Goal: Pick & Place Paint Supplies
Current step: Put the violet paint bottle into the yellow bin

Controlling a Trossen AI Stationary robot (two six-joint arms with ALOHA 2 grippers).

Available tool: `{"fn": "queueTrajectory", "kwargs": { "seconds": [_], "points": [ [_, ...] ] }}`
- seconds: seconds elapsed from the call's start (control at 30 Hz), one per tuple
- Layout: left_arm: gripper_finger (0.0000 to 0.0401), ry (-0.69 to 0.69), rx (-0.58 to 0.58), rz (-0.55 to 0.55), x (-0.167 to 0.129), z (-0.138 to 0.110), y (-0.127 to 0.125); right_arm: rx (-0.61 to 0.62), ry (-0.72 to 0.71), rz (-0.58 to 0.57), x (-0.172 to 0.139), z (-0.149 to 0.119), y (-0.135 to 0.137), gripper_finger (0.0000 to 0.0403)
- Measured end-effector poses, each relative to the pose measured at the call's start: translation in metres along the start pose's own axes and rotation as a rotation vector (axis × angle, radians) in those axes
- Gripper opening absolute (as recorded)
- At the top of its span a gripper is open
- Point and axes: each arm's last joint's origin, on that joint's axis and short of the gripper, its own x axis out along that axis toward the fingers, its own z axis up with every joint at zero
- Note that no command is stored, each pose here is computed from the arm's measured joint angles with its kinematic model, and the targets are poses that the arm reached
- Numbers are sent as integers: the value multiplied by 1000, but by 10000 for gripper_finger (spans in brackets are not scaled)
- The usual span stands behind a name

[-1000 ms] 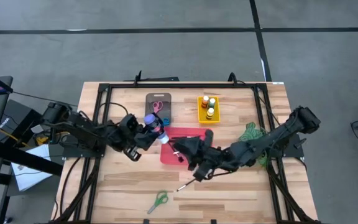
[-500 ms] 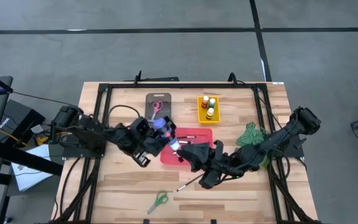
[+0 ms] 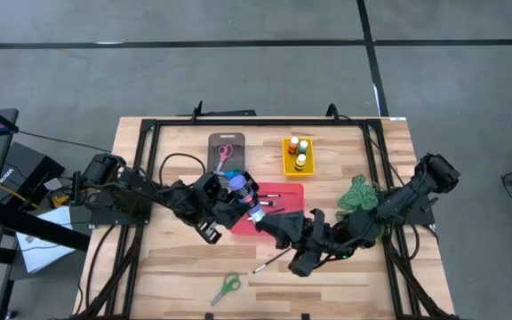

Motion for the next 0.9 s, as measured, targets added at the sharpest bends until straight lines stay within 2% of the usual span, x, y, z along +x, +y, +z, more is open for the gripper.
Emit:
{"fn": "queueTrajectory", "kwargs": {
  "seconds": [0.2, 0.43, 0.67, 0.9],
  "points": [
    [126, 1, -27, -1, 0, 0, 0, -52, 5, 3, 4, -4, 2, 181],
    [124, 11, -66, -25, 0, -1, -1, -145, 32, 31, 3, -4, 4, 185],
    [125, 15, -80, -31, -1, -2, -6, -275, 17, 34, 3, -4, 5, 192],
    [126, 16, -64, -34, -1, -3, -7, -317, -44, 31, 3, -2, 6, 188]
  ]
}}
